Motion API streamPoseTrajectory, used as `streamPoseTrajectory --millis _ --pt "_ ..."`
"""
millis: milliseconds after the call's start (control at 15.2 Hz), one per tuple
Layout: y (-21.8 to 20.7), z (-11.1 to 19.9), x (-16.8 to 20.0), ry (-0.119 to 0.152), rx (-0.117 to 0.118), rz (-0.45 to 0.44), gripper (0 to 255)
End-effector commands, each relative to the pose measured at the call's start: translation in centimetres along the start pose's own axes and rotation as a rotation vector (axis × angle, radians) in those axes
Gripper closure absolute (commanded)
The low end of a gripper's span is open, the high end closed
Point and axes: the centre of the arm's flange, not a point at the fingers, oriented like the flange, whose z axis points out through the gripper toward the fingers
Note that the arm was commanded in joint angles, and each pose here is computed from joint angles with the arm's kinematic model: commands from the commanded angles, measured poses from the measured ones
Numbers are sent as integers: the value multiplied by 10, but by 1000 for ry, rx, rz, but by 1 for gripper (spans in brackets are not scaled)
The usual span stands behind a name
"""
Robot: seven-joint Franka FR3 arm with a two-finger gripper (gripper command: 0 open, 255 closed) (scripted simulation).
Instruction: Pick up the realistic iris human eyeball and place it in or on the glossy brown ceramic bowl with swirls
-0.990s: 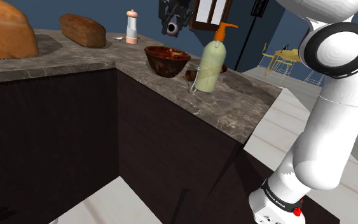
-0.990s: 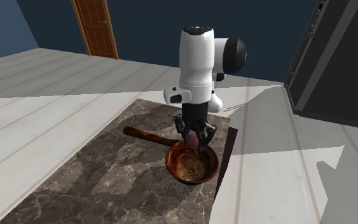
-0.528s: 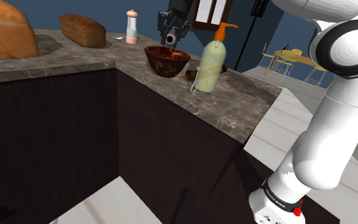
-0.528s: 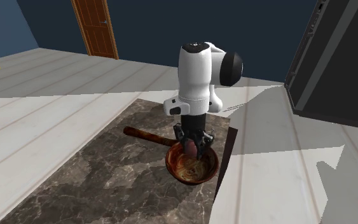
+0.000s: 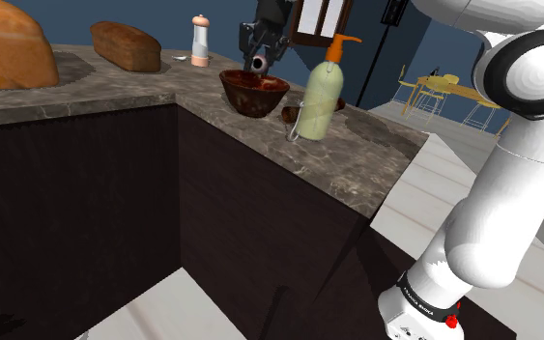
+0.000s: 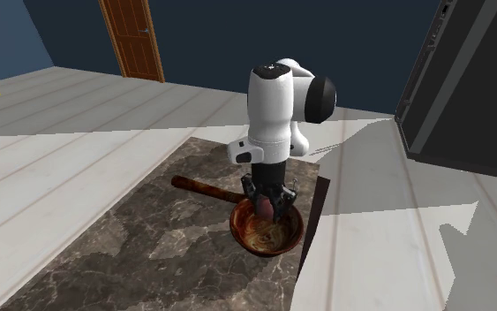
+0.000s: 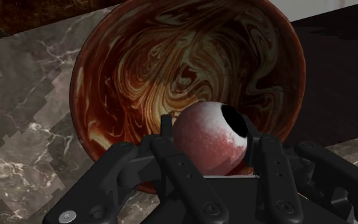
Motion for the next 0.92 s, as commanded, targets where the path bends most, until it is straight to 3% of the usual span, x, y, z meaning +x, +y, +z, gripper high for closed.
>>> streamPoseTrajectory --millis 0,330,594,858 --pt "0 0 0 0 0 0 0" --pt "0 0 0 0 0 0 0" --pt "0 -50 0 0 0 0 0" --pt "0 -50 0 0 0 0 0"
